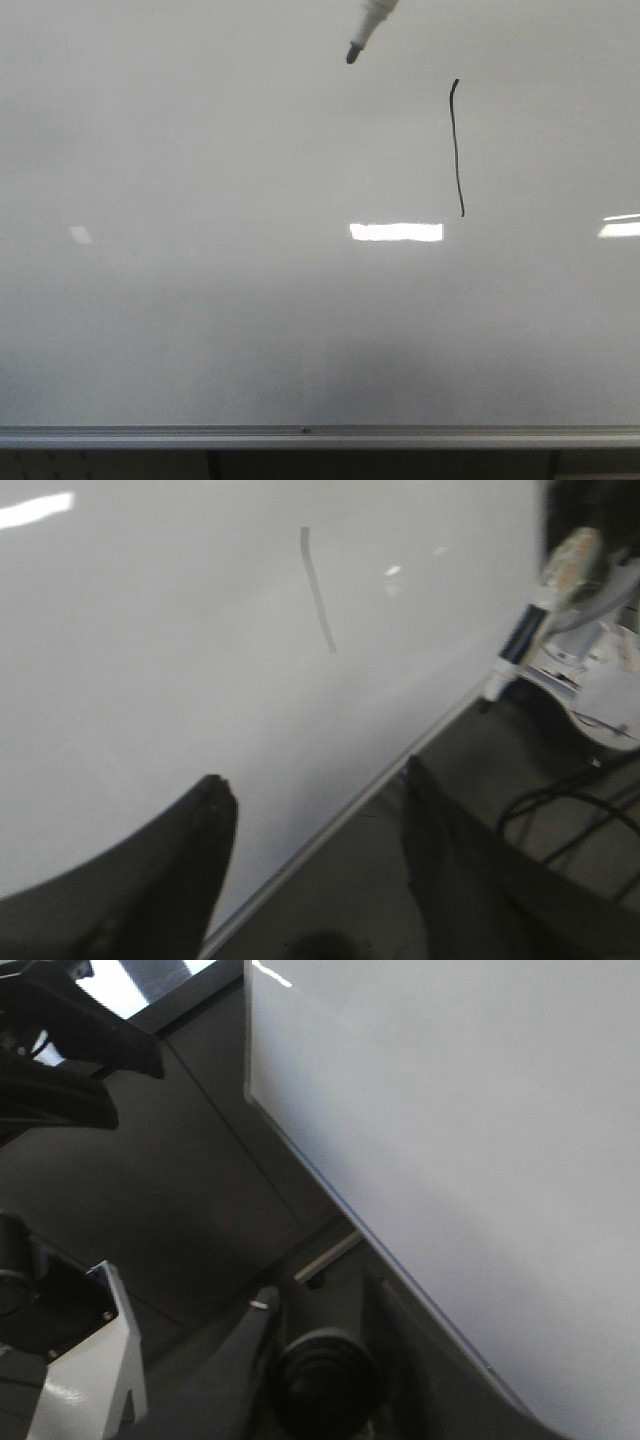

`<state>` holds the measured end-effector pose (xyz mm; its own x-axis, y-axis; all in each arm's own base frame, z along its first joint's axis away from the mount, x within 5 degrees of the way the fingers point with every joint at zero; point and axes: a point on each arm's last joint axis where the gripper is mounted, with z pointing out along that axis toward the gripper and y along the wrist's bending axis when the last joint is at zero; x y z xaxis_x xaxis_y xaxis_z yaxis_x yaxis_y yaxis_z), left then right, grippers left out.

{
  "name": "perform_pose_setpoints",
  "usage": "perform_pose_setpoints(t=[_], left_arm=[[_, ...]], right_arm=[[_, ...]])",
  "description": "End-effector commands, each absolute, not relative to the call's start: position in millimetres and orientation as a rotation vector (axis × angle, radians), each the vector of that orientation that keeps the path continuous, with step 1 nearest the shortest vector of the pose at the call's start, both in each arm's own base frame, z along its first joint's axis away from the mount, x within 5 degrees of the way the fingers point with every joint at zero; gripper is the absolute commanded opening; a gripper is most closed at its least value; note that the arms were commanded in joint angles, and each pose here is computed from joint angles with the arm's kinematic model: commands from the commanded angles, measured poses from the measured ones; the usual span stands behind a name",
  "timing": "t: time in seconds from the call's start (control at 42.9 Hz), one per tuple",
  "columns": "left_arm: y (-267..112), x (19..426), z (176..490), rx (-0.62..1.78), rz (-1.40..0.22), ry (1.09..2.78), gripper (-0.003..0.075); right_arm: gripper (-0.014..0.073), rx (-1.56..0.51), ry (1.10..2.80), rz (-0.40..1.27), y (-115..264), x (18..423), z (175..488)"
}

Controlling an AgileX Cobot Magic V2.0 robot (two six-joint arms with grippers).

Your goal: Write number 1 on whiteboard

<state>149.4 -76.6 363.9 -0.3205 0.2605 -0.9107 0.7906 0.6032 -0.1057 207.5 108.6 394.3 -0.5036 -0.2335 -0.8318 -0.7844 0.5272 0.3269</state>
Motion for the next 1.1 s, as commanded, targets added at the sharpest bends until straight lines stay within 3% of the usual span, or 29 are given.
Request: perform_pose_setpoints(t=[0.0, 0.326, 0.746, 0.933, 1.073], left_arm=[[-91, 145, 380, 0.925, -0.823, 1.773, 0.0529], [-149, 144, 375, 1.216, -0.984, 1.680, 0.0534], [-203, 174, 369, 1.327, -1.065, 1.690, 0.0524], [-207, 179, 371, 1.335, -1.071, 1.685, 0.0380], [-207, 178, 371, 1.351, -1.084, 1.685, 0.0155]], right_arm=[[-0.0108, -0.821, 1.929, 1.024, 112, 198, 414], [-0.0108, -0.886, 1.905, 1.205, 117, 186, 418], [-0.0108, -0.939, 1.887, 1.273, 119, 180, 420], [-0.0108, -0.946, 1.885, 1.273, 119, 179, 420], [-0.0108, -0.946, 1.884, 1.272, 119, 179, 420]])
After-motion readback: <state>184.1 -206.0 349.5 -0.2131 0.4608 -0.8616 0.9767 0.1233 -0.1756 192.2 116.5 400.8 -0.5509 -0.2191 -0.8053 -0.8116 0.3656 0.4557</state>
